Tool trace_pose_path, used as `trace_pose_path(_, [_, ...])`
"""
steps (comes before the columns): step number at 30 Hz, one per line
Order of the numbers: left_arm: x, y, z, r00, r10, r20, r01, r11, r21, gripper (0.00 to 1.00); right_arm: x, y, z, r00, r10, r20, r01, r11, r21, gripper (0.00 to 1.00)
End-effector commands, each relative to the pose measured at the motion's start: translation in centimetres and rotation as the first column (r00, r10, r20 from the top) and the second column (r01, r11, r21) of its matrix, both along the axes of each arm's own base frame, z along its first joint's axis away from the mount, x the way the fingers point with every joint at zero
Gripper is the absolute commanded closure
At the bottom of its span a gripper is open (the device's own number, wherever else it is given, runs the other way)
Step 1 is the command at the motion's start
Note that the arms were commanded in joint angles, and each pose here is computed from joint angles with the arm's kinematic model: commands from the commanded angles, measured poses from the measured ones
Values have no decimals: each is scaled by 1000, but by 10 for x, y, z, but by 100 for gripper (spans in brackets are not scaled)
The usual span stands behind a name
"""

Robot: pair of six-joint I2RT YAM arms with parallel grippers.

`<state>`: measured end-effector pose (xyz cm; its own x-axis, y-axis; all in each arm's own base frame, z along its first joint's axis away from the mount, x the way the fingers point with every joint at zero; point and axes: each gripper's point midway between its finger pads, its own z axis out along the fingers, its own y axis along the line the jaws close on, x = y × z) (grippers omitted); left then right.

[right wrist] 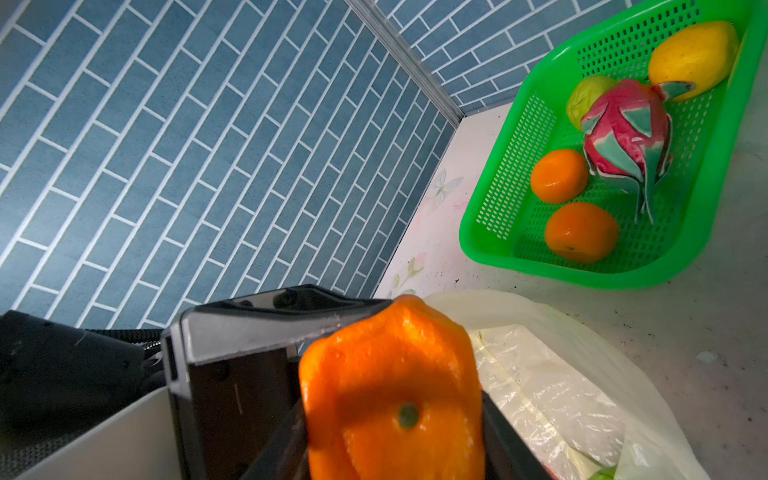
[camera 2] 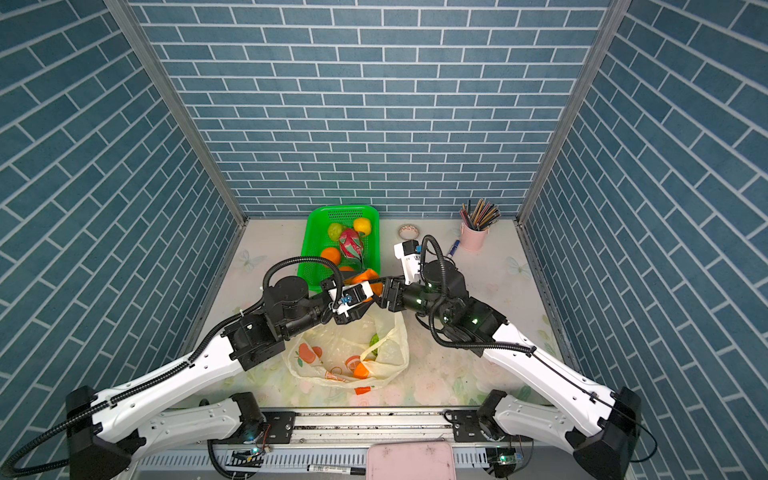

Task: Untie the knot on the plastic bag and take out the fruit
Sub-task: 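Hand the orange from the right gripper to the left gripper, then carry the orange into the basket with the left gripper while the right withdraws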

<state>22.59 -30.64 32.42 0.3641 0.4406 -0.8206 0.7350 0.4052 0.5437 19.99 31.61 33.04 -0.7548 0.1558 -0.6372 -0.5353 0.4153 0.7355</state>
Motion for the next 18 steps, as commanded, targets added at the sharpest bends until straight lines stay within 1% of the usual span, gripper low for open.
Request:
trace_pose_path(1, [3, 0, 17, 999, 15, 38, -14, 1000, -22, 41, -1, 2, 12, 1000, 4, -7, -4, 1000, 29, 46])
trace_pose_path(3, [5, 1, 18, 999, 30, 35, -29, 999, -29, 41, -1, 2, 13, 1000, 5, -1, -5, 1000, 29, 42])
trace_pose_path(6, [12, 7, 20, 996, 86, 24, -85, 995, -53, 41, 2, -3, 14, 1000, -19, 16, 18, 1000, 24, 28])
trace_pose_path(8, [21, 14, 21, 991, 136, 7, -135, 988, -75, 41, 6, -10, 15, 997, -63, 36, 63, 998, 20, 23])
trace_pose_path(11, [35, 27, 24, 982, 185, -47, -190, 974, -123, 42, 13, -23, 11, 988, -137, 68, 137, 991, 6, 20])
trace_pose_path(13, [45, 37, 28, 975, 208, -80, -219, 962, -163, 42, 18, -28, 4, 982, -170, 86, 173, 985, -23, 19])
trace_pose_path(18, [77, 62, 32, 945, 290, -153, -319, 920, -228, 43, 27, -34, -18, 970, -212, 121, 224, 970, -98, 16])
